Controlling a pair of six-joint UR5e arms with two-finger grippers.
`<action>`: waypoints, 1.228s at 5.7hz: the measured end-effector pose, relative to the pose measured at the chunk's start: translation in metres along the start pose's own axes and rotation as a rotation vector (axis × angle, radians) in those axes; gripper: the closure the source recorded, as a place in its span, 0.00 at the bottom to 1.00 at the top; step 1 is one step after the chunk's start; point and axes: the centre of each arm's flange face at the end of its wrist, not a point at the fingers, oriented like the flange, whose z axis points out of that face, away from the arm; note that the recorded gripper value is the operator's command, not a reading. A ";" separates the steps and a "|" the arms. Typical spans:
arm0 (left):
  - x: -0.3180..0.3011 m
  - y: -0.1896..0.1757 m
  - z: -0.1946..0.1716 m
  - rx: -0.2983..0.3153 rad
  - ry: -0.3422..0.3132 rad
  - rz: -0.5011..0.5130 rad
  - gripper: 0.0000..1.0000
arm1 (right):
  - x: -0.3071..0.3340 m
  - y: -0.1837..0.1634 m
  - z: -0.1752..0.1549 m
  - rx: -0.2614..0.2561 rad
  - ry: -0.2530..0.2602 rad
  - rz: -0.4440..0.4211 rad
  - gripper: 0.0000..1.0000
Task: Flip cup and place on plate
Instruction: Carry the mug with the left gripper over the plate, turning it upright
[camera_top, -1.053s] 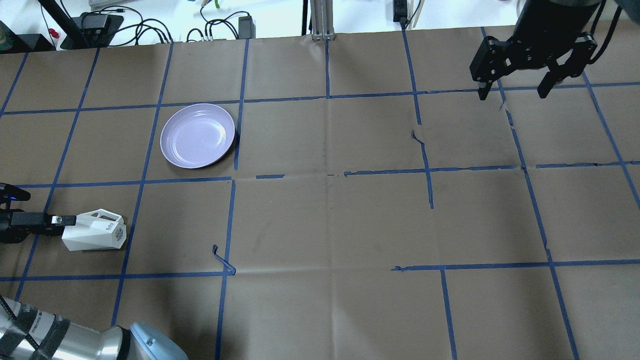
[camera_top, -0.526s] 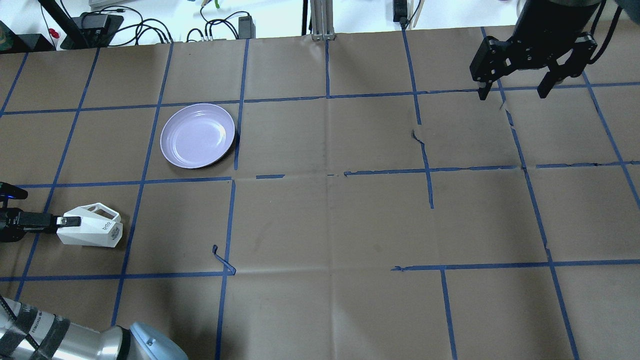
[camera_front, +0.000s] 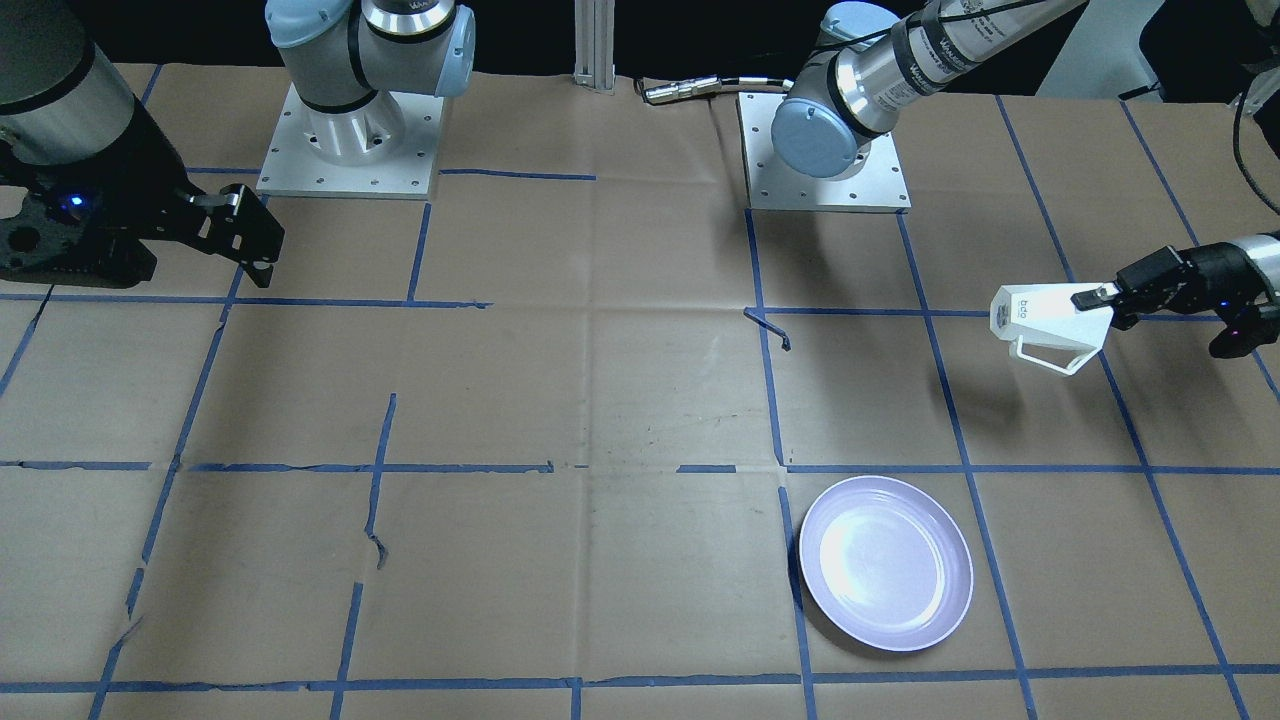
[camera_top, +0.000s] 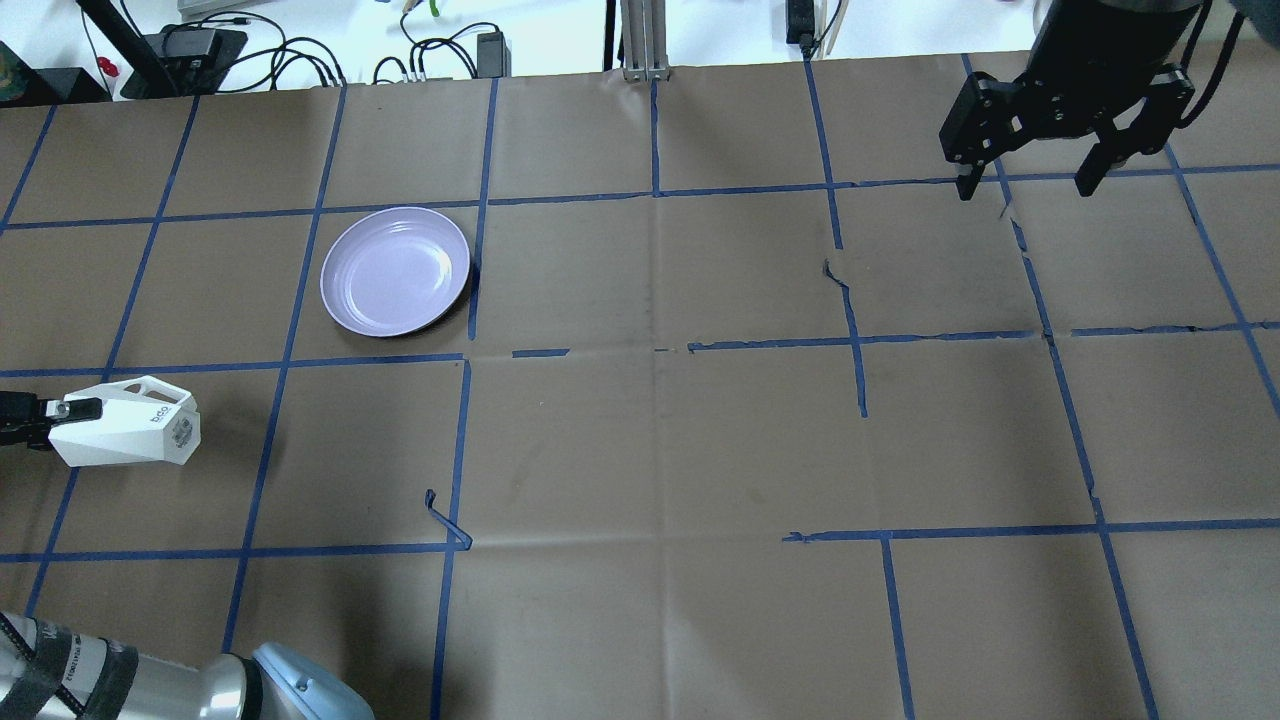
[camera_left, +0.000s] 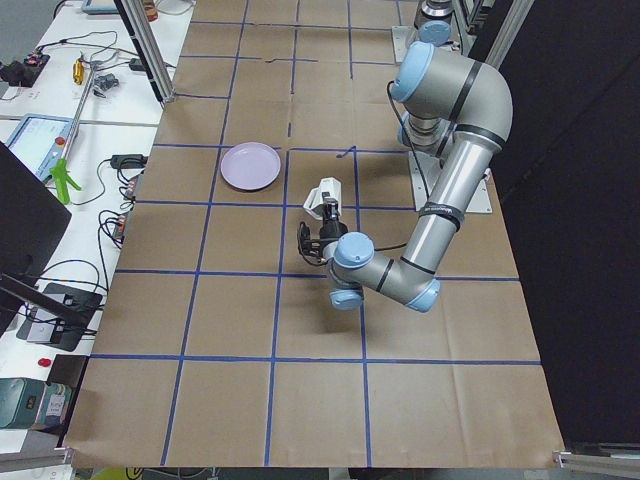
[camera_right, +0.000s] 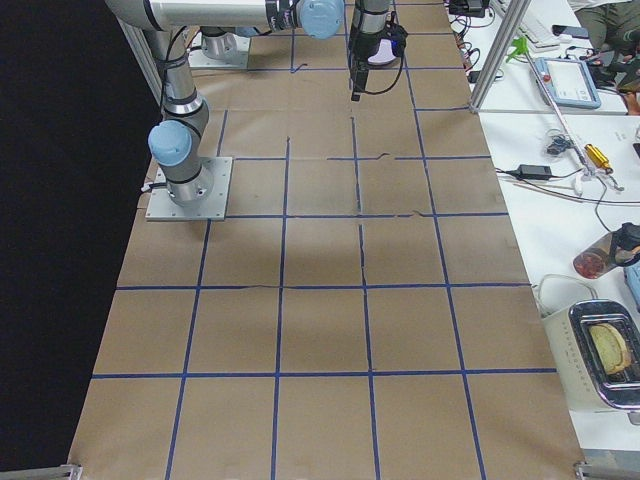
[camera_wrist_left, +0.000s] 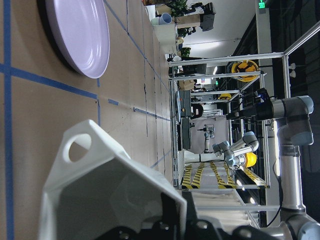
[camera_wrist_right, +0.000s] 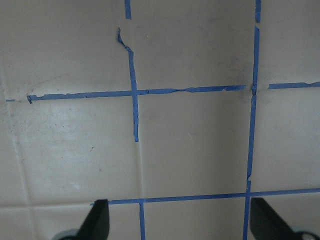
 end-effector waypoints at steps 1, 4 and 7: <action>0.036 -0.005 0.005 0.024 -0.043 -0.045 1.00 | 0.000 0.000 0.000 0.000 0.000 0.000 0.00; 0.142 -0.081 0.080 -0.022 -0.418 -0.123 1.00 | 0.000 0.000 0.000 0.000 0.000 0.000 0.00; 0.240 -0.145 0.247 -0.018 -0.973 -0.069 1.00 | 0.000 0.000 0.000 0.000 0.000 0.000 0.00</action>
